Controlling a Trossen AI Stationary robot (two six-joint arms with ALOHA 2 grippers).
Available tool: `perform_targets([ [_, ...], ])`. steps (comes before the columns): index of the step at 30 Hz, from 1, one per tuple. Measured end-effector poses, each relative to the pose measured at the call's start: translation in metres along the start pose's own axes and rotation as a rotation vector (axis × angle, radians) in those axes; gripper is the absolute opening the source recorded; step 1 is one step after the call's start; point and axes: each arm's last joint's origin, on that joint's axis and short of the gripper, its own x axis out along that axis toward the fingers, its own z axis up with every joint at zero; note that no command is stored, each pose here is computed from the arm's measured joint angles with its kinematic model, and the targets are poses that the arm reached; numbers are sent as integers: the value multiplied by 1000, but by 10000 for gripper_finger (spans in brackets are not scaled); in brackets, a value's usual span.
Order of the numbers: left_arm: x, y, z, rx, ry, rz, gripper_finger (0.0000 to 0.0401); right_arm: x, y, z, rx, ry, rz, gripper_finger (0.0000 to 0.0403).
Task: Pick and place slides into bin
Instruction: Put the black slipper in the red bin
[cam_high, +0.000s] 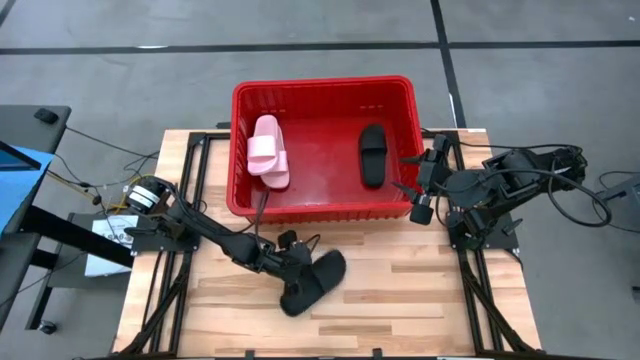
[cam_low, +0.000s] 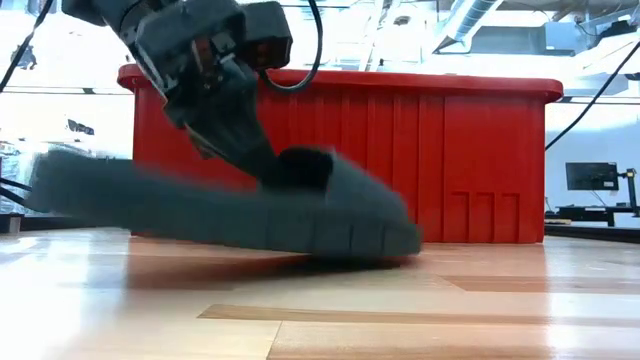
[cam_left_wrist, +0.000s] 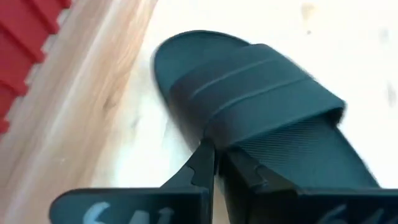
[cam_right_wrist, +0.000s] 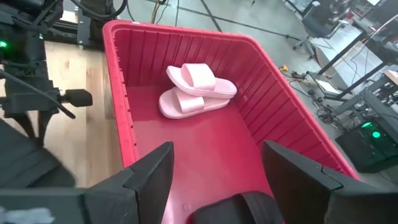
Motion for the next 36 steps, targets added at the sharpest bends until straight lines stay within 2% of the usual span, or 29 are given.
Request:
perform_targets([
  [8,-11,-16,29,-27,-53,-45,1,0,0,-4,-48,31,-1,209],
  [16,-31,-25,64,-38,-107,77,0,0,-1,-9,-93,71,0,201],
  [22,-51,-34,88,-79,-192,165,0,-4,-2,-10,-82,64,11,209],
  [29,-76,-50,109,-106,-318,245,0,-16,-11,-14,29,37,91,227],
  [36,-96,-56,127,-103,-429,331,0,-24,-14,-14,220,20,256,239],
])
